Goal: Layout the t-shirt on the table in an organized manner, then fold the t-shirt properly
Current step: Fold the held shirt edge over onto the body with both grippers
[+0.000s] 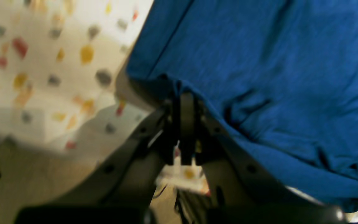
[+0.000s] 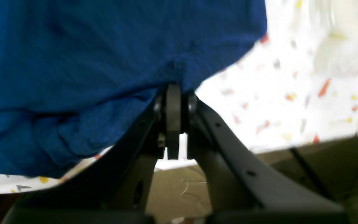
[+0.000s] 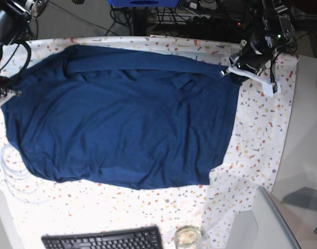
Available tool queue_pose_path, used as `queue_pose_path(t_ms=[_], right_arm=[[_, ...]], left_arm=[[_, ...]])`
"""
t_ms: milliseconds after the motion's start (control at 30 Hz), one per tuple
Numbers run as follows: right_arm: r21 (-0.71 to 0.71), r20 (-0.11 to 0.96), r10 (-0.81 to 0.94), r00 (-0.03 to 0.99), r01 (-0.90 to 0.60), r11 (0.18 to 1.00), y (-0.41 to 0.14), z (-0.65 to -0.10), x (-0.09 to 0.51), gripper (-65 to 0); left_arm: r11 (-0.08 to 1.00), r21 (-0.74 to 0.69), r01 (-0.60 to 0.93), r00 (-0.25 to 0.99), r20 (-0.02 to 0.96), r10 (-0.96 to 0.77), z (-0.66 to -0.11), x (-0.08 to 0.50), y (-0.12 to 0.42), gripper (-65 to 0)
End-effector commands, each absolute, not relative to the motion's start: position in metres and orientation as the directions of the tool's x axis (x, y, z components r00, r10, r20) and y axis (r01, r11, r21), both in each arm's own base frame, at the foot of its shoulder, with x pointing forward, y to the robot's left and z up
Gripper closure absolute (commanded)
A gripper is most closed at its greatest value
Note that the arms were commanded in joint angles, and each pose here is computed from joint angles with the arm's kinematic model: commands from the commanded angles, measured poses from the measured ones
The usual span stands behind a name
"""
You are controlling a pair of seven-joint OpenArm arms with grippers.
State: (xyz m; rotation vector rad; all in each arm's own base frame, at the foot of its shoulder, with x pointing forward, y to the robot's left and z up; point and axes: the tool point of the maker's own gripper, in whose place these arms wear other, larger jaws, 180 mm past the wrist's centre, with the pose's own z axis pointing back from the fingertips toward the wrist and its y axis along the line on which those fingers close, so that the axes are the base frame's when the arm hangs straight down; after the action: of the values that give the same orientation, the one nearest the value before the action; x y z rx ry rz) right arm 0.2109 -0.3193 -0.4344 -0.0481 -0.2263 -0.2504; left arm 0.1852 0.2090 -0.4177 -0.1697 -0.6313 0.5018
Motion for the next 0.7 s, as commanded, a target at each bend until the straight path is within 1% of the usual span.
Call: queue_pose_path(t_ms=[0,133,267,367,500,667], right_arm=[[-0.040,0.270,-0.245,0.931,0.265,0.963,-0.329,-0.422,0.224,-0.2],[-0.023,0.281,-0.238,0.930,0.254,0.967,-0.325,-0.421,0.240,-0.2],[0.008,0.240,-0.262,0.935,0.268,0.963,-0.332,-0.432,0.248,-0.2],[0.032,0.245,-0.285,0.927,0.285,0.958,-0.341,-0.440,0.258,-0.2],[0.056,0.236,-0.373,0.898,0.370,0.927,-0.350,-0.450,0.264,-0.2],[0.073,0.244,-0.389,0.888,0.383,0.921,-0.352,-0.454,0.270,-0.2]], left_arm=[[0.866,-0.306,-0.395,0.674,0.545,0.499,-0.412,0.193,0.212,0.0],[0.853,-0.320,-0.413,0.670,0.528,0.522,-0.421,0.200,0.213,0.0],[0.841,-0.336,-0.424,0.661,0.520,0.541,-0.426,0.210,0.214,0.0],[0.837,-0.348,-0.422,0.651,0.527,0.547,-0.424,0.220,0.214,0.0],[0.832,-0.357,-0.424,0.644,0.527,0.554,-0.426,0.230,0.215,0.0],[0.814,-0.378,-0.441,0.647,0.494,0.580,-0.440,0.241,0.212,0.0]])
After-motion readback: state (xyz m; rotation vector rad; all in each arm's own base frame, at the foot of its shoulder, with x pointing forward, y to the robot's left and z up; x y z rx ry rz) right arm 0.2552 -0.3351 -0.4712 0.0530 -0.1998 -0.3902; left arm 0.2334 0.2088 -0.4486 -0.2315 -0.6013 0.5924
